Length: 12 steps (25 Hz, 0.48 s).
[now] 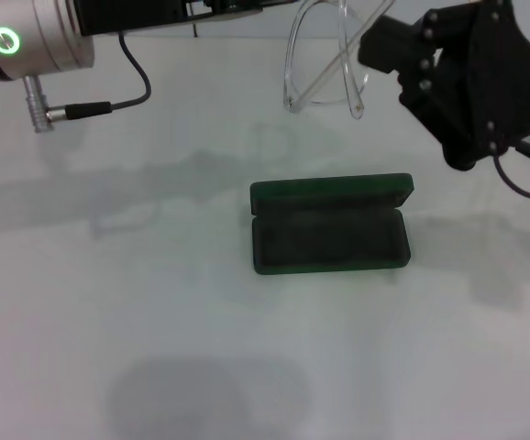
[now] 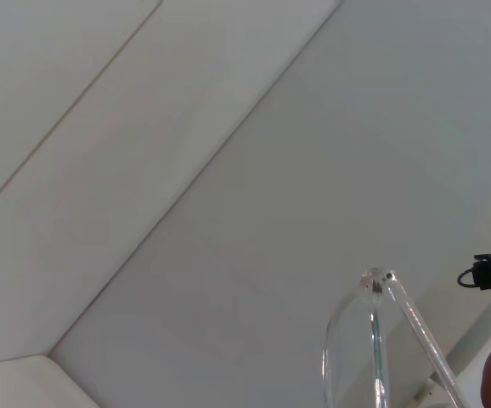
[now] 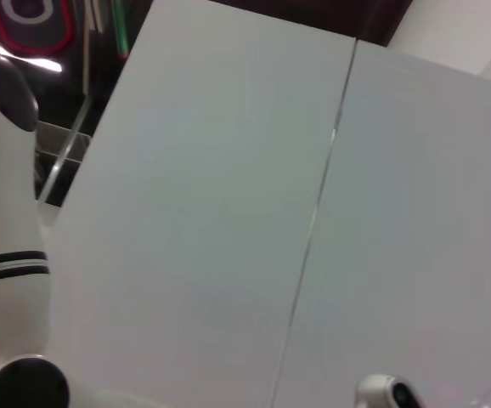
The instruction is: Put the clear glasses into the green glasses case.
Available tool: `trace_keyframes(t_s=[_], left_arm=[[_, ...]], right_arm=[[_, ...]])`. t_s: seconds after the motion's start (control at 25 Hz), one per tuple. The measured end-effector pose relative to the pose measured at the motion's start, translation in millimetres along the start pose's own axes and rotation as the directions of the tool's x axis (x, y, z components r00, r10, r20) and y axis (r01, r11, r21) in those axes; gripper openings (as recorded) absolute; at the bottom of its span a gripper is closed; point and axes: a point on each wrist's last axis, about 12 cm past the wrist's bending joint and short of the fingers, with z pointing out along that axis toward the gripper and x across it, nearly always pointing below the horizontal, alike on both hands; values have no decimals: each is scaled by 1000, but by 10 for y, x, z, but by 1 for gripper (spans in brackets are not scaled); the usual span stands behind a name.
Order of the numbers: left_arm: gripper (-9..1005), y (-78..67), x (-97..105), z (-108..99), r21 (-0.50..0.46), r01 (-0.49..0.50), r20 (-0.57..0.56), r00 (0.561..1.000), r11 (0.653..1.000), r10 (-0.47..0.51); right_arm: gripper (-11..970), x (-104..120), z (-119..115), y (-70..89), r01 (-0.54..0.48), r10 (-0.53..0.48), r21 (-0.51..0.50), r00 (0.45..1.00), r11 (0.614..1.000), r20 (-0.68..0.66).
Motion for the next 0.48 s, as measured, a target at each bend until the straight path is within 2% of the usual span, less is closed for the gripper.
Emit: trace_keyframes(t_s=[0.48], left_arm=[[74,11,9,-7,-3,0,0,1000,1000,0]], right_arm=[[6,20,45,-7,28,-28,9,1000,1000,6]])
